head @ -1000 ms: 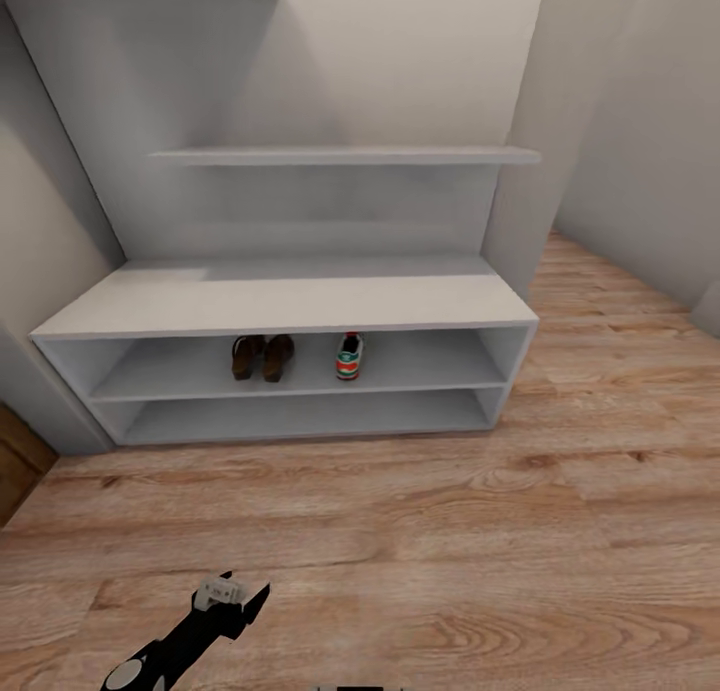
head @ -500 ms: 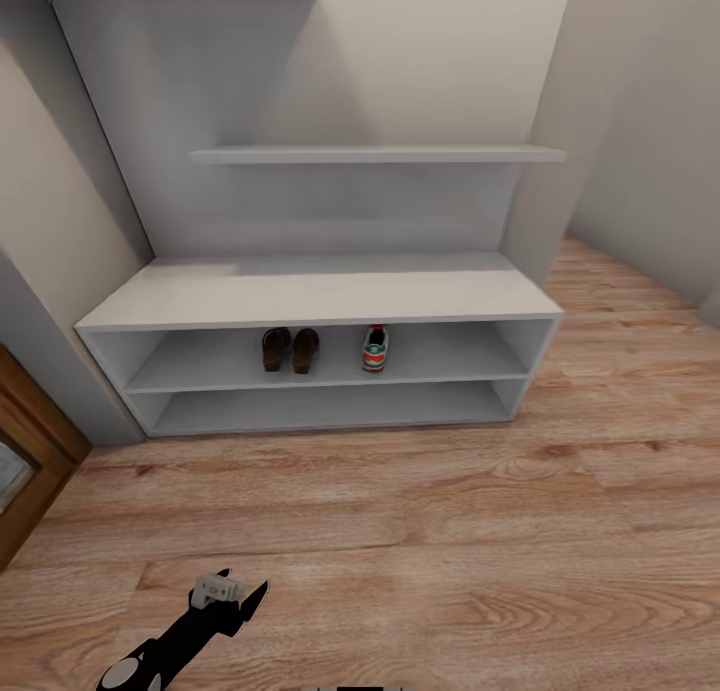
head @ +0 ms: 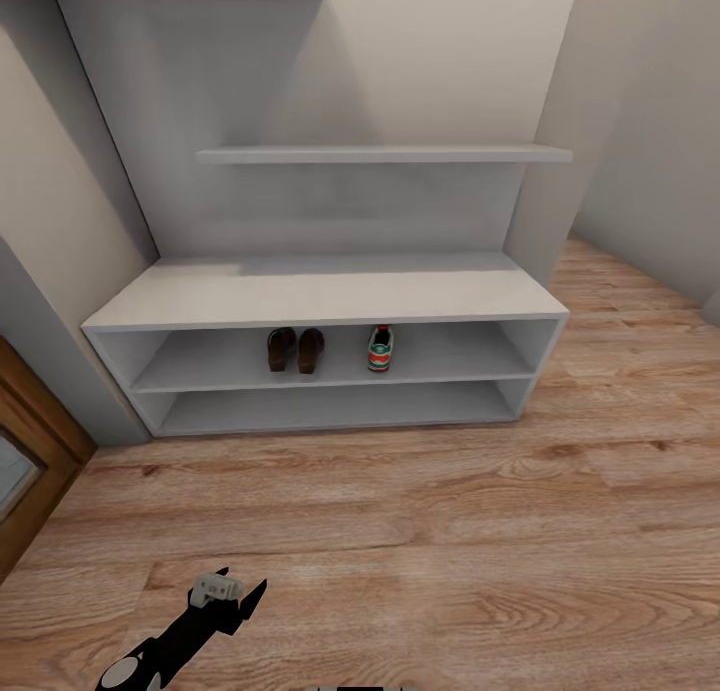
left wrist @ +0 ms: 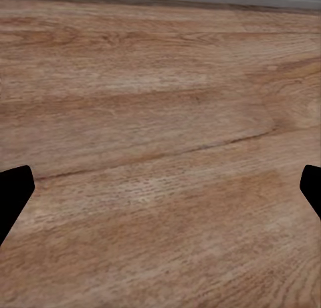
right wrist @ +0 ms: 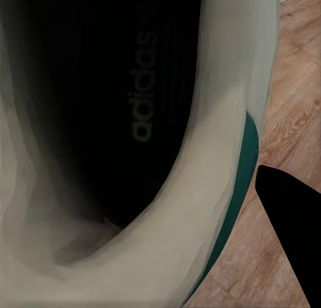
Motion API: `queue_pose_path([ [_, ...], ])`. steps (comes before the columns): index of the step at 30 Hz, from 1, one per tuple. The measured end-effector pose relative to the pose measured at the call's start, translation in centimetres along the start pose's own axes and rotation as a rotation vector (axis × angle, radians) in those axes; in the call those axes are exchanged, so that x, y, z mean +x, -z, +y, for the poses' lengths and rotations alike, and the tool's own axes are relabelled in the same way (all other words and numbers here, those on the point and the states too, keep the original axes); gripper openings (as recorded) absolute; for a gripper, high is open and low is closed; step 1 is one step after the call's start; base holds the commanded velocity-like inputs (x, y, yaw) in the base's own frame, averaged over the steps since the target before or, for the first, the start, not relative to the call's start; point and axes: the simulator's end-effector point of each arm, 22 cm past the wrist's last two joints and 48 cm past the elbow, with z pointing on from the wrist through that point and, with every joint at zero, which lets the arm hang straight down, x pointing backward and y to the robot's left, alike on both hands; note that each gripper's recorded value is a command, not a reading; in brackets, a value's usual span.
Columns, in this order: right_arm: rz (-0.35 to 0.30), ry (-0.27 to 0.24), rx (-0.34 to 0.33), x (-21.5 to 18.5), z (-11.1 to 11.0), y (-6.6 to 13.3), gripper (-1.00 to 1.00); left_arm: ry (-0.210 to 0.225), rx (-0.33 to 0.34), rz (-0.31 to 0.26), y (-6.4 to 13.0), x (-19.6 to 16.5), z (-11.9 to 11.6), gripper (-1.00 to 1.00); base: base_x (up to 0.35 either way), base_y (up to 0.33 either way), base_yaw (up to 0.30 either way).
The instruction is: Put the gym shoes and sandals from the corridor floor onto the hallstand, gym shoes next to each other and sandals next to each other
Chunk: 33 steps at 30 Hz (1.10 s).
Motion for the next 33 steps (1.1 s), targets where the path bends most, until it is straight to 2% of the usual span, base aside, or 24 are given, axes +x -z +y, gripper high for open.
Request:
queue_pose_path([
  [16, -0.022, 0.004, 0.002, -0.9, 0.1, 0.2, -1.0, 0.004, 0.0, 0.001, 0.0, 0.1, 0.0, 1.0, 0.0, 0.0, 0.0],
  [21, 0.009, -0.014, -0.024, 1.2, 2.1, 0.5, -1.0, 0.005, 0.007, 0.007, 0.2, 0.6, -0.2, 1.0, 0.0, 0.0, 0.0],
  [25, 0.051, 0.006, -0.079, 3.7, 6.0, 1.0, -1.0, 0.007, 0.043, 0.015, 0.7, 1.4, -1.2, 1.0, 0.0, 0.0, 0.0],
  [26, 0.069, 0.033, -0.118, 4.7, 8.5, 1.2, -1.0, 0.009, 0.068, 0.018, 0.9, 1.7, -1.8, 1.0, 0.0, 0.0, 0.0],
  [28, 0.087, 0.065, -0.163, 5.7, 11.3, 1.6, -1.0, 0.009, 0.095, 0.02, 1.1, 1.8, -2.4, 1.0, 0.0, 0.0, 0.0],
  [29, 0.105, 0.096, -0.211, 6.9, 14.2, 2.0, -1.0, 0.009, 0.122, 0.021, 1.3, 1.9, -2.9, 1.0, 0.0, 0.0, 0.0],
  [31, 0.129, 0.119, -0.264, 8.3, 17.3, 2.7, -1.0, 0.009, 0.147, 0.023, 1.4, 2.0, -3.4, 1.0, 0.0, 0.0, 0.0],
  [32, 0.156, 0.141, -0.315, 9.9, 20.3, 3.5, -1.0, 0.01, 0.166, 0.023, 1.6, 2.0, -3.7, 1.0, 0.0, 0.0, 0.0],
  [33, 0.173, 0.15, -0.345, 10.9, 21.9, 4.1, -1.0, 0.011, 0.174, 0.022, 1.7, 2.0, -3.8, 1.0, 0.0, 0.0, 0.0],
])
